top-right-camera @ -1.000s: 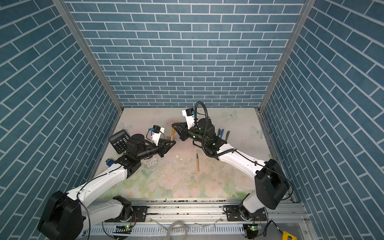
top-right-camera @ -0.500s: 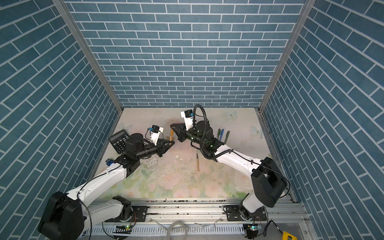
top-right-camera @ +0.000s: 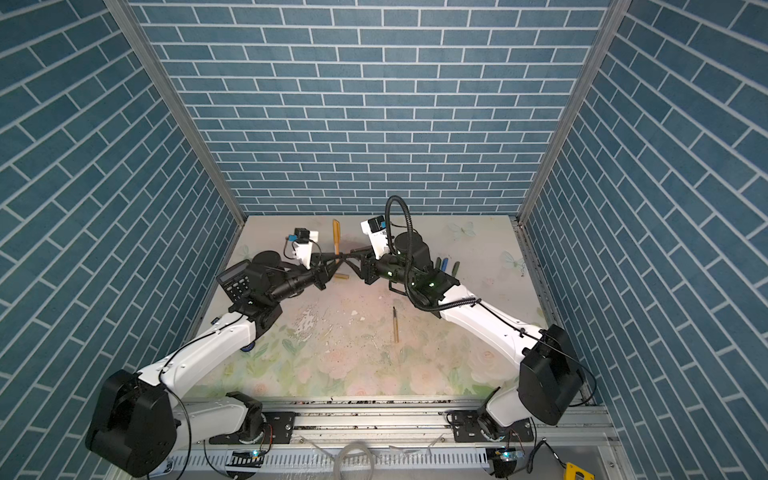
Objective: Insert the pens into the pen caps
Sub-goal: 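Grasp the capped orange pen with the right gripper beside the left gripper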
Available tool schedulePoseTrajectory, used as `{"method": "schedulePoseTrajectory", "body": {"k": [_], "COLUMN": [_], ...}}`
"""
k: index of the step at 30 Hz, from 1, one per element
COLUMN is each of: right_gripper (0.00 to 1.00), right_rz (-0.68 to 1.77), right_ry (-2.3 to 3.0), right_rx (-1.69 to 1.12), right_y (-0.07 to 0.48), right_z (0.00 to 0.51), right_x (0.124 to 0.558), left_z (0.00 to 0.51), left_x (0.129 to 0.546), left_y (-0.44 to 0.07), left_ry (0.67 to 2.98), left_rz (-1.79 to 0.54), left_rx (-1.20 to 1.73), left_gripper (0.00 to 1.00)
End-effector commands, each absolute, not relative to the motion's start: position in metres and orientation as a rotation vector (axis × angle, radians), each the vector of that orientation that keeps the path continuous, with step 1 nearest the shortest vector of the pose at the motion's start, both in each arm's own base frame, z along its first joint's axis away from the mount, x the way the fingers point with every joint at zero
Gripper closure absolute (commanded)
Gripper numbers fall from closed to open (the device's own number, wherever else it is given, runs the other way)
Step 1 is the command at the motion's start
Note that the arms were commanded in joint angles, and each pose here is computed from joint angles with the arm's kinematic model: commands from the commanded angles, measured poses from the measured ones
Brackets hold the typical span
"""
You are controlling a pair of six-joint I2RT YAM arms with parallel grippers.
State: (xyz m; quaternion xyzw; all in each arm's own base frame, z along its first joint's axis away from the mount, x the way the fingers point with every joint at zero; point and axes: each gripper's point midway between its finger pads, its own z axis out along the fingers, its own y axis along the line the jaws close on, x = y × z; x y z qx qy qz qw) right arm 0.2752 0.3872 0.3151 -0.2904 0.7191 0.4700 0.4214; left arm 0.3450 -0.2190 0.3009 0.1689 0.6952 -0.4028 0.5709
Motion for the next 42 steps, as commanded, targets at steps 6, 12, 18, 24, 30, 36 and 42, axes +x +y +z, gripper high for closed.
{"method": "schedulePoseTrajectory", "body": {"k": [6, 12, 18, 24, 30, 36, 42], "right_gripper": [0.46, 0.47, 0.48, 0.49, 0.49, 0.5, 0.56], "right_rz": [1.09, 1.048, 1.013, 1.057, 1.1, 1.035, 0.98], "right_ry": [1.756, 1.76, 1.749, 1.736, 1.724, 1.727, 1.752], "right_rx": [-0.821, -0.808, -0.775, -0.777, -0.794, -0.738, -0.704], "right_y": [0.364, 0.358, 0.353, 0.356, 0.361, 0.358, 0.364], "right_z": [0.36, 0.367, 0.374, 0.379, 0.383, 0.383, 0.381], "right_x": [0.25, 0.252, 0.258, 0.253, 0.249, 0.264, 0.283], "left_z": [0.341, 0.345, 0.338, 0.334, 0.331, 0.332, 0.334], "left_x": [0.348, 0.337, 0.321, 0.308, 0.308, 0.307, 0.306], "left_y": [-0.218, -0.228, -0.253, -0.271, -0.273, -0.273, -0.274], "left_ry": [1.49, 1.486, 1.507, 1.516, 1.523, 1.519, 1.515], "left_rz": [-0.989, -1.005, -1.033, -1.061, -1.06, -1.067, -1.073], "left_rx": [0.306, 0.338, 0.419, 0.489, 0.494, 0.494, 0.498], "left_gripper": [1.0, 1.0, 1.0, 1.0, 1.0, 1.0, 1.0]}}
